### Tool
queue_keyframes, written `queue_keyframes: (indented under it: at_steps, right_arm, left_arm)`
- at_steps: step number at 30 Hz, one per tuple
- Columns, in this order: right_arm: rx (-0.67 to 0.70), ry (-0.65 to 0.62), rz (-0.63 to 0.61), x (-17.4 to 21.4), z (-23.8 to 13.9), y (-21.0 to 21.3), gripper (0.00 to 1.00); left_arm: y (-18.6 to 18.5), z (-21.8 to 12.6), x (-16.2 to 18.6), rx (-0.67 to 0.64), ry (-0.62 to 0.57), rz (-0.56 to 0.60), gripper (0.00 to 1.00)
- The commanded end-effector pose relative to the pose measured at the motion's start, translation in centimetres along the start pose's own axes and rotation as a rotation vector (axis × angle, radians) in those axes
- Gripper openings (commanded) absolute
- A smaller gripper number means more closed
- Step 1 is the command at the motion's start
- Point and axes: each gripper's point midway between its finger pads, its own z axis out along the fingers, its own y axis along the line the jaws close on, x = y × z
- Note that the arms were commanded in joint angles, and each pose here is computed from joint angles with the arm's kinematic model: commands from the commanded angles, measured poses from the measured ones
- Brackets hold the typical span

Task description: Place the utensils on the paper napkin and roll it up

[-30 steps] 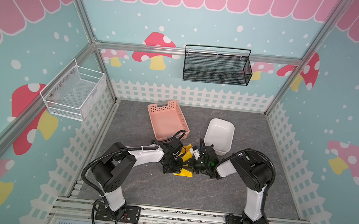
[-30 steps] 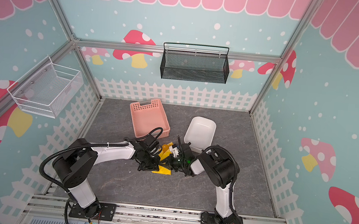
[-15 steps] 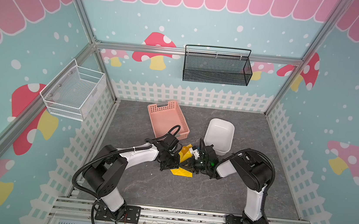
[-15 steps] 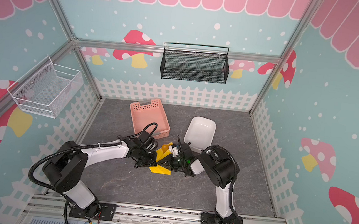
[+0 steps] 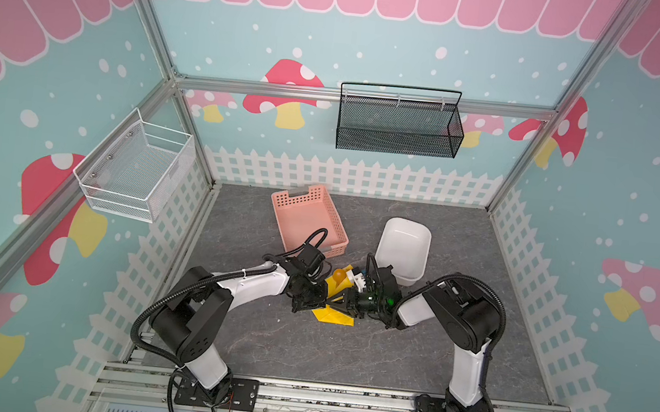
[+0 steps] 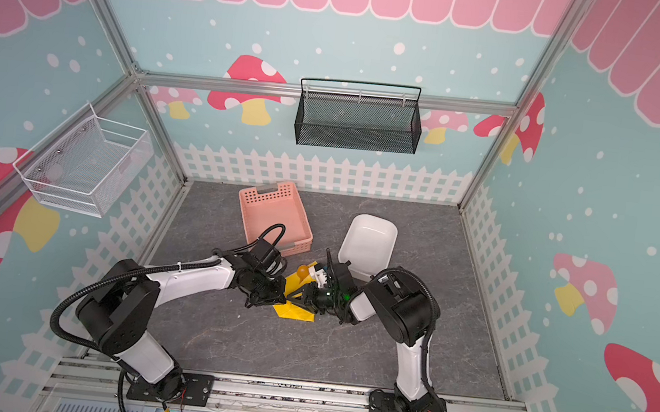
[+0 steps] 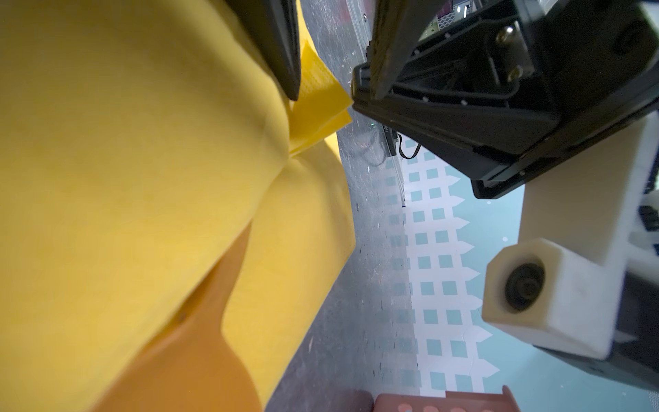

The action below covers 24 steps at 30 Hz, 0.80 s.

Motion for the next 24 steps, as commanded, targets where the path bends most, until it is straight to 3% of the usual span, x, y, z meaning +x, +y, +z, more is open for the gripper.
queue_keyframes:
  at_steps: [1, 8, 13, 24]
  right_arm:
    - [0.045, 0.003, 0.044, 0.4, 0.2, -1.5, 0.27]
    - [0.051, 0.008, 0.057, 0.5, 0.4, -1.9, 0.1]
    - [0.051, 0.012, 0.064, 0.6, 0.4, -2.0, 0.04]
    - [0.05, 0.018, 0.069, 0.8, 0.5, -2.2, 0.01]
  left_arm:
    - [0.1, -0.5, -0.9, -0.005, -0.035, -0.007, 0.05]
    - [-0.1, -1.1, -1.9, 0.004, -0.059, -0.016, 0.04]
    - [-1.4, -0.9, -2.2, 0.049, -0.048, -0.004, 0.04]
    - [-1.3, 0.8, -2.0, 0.044, 0.006, -0.017, 0.02]
